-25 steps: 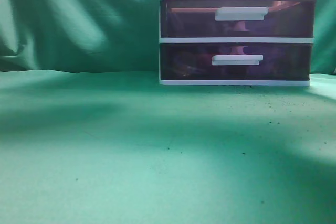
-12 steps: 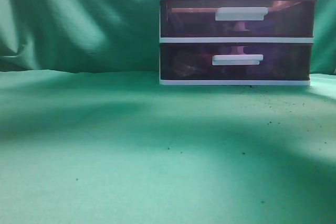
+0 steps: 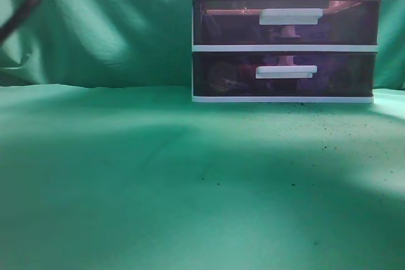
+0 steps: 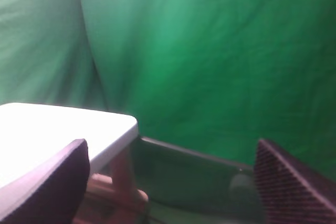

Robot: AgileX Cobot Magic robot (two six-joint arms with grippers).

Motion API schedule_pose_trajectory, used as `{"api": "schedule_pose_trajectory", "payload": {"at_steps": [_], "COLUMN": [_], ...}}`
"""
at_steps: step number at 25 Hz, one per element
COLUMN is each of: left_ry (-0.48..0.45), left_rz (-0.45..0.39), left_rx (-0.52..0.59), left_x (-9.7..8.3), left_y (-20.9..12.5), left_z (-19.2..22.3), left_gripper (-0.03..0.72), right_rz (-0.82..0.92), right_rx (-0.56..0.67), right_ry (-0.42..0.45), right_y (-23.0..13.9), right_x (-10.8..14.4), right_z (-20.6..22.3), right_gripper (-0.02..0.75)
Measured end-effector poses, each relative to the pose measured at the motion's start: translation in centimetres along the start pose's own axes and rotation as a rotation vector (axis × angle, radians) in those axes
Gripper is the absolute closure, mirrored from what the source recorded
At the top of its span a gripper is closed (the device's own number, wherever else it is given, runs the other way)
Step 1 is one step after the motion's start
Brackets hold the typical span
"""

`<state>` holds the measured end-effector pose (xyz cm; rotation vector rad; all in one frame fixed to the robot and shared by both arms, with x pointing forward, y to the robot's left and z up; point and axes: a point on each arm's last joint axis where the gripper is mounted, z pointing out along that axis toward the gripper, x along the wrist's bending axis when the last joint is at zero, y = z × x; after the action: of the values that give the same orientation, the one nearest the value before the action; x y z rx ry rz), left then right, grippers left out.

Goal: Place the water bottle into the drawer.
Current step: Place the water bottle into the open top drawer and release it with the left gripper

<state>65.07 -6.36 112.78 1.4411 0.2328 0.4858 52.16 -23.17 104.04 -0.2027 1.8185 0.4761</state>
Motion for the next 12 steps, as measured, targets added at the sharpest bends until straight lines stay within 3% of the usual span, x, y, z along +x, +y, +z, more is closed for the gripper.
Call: {"api": "schedule_pose_trajectory", "payload": {"at_steps": [5,8,10,12], "left_ry": [0.028,0.015,-0.011,-0.015], "left_rz": [0.061,0.106,0.136,0.151], "left_rx": [-0.003,0.163,0.330,0.481], "left_x": [1.5,2.1,2.1,1.9], "left_y": [2.5,2.9,3.0,3.2], "left_z": [-1.0,-2.2,-3.3,-4.4], "left_gripper": [0.084,0.249,0.461,0.594], "right_rz": [0.003,0.003,0.003,0.003], "right_rx": [0.000,0.000,0.000,0.000], "right_ry": [0.001,0.001,0.001,0.001], "right_y": [0.0,0.0,0.0,0.0], "right_x": [0.0,0.0,0.0,0.0], "right_z": [0.0,0.0,0.0,0.0], "right_gripper": [0.633,0.633,0.633,0.633]}}
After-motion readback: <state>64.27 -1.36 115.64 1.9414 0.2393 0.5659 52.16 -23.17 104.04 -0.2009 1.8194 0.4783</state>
